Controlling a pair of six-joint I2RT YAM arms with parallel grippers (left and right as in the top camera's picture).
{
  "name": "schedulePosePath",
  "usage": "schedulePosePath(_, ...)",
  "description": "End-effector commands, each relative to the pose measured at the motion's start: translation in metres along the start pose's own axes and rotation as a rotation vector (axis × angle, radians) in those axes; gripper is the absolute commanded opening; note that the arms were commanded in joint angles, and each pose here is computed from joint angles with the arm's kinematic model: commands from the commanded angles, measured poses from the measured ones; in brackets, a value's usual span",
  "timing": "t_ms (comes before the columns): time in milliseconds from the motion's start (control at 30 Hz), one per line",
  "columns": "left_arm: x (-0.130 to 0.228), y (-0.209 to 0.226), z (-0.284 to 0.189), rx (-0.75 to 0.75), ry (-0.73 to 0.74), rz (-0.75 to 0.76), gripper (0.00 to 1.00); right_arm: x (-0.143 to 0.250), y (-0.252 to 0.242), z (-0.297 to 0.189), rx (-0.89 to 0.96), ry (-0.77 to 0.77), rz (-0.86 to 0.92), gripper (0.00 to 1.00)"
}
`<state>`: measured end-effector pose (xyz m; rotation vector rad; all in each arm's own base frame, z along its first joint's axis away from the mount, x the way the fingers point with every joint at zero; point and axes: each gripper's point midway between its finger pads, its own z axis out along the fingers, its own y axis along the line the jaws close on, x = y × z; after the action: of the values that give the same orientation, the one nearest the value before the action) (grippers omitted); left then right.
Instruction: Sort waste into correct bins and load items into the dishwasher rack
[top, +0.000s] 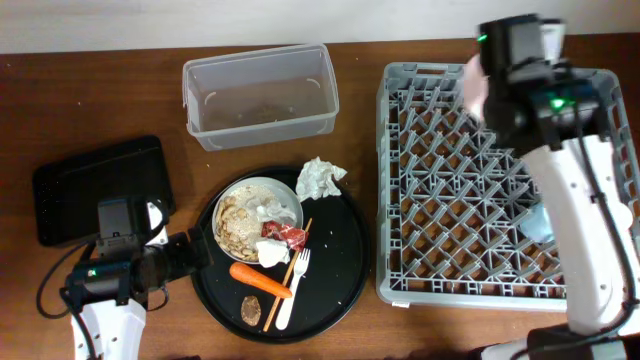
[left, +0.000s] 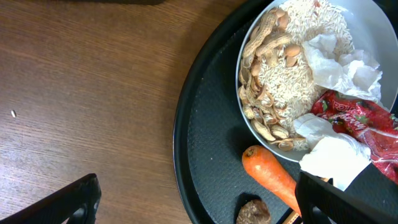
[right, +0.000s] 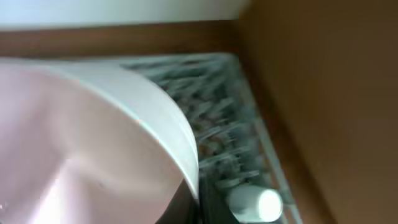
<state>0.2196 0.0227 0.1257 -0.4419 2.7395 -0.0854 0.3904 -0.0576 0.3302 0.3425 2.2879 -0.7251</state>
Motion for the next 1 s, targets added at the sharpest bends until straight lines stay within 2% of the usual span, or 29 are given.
schedulePosePath(0, -0.004, -0.002, -0.003, 0.014, -0.009, -0.016, 1.0, -0.011, -0.061, 0.031, 0.192, -0.008, 0.154, 0.04)
schedulePosePath(100, -0.004, -0.002, -0.003, 0.014, -0.009, -0.016, 0.99, -0.006, -0.107, 0.074, 0.307, 0.032, 0.255, 0.04)
schedulePosePath(200, -0.004, -0.002, -0.003, 0.014, -0.008, -0.016, 0.99, 0.022, -0.141, 0.123, 0.462, 0.137, 0.308, 0.04)
schedulePosePath(367, -0.003, -0.002, -0.003, 0.014, -0.008, -0.016, 1.0, 0.06, -0.115, 0.201, 0.487, 0.276, 0.228, 0.04)
schedulePosePath(433, -0.004, -0.002, -0.003, 0.014, -0.008, -0.016, 0.99, 0.072, -0.106, 0.217, 0.488, 0.314, 0.197, 0.04)
schedulePosePath(700, -0.004, -0.002, -0.003, 0.014, -0.009, -0.016, 0.99, 0.068, -0.078, 0.218, 0.479, 0.294, 0.146, 0.04)
schedulePosePath(833, -0.004, -0.002, -0.003, 0.014, -0.009, -0.016, 0.99, 0.075, -0.092, 0.206, 0.67, 0.272, 0.066, 0.04)
schedulePosePath(900, -0.004, -0.002, -0.003, 0.014, -0.008, -0.016, 0.99, 0.058, -0.099, 0.188, 0.806, 0.197, 0.043, 0.04)
schedulePosePath(967, -0.004, -0.002, -0.003, 0.014, -0.008, -0.016, 0.99, 0.053, -0.078, 0.185, 0.769, 0.179, 0.014, 0.04)
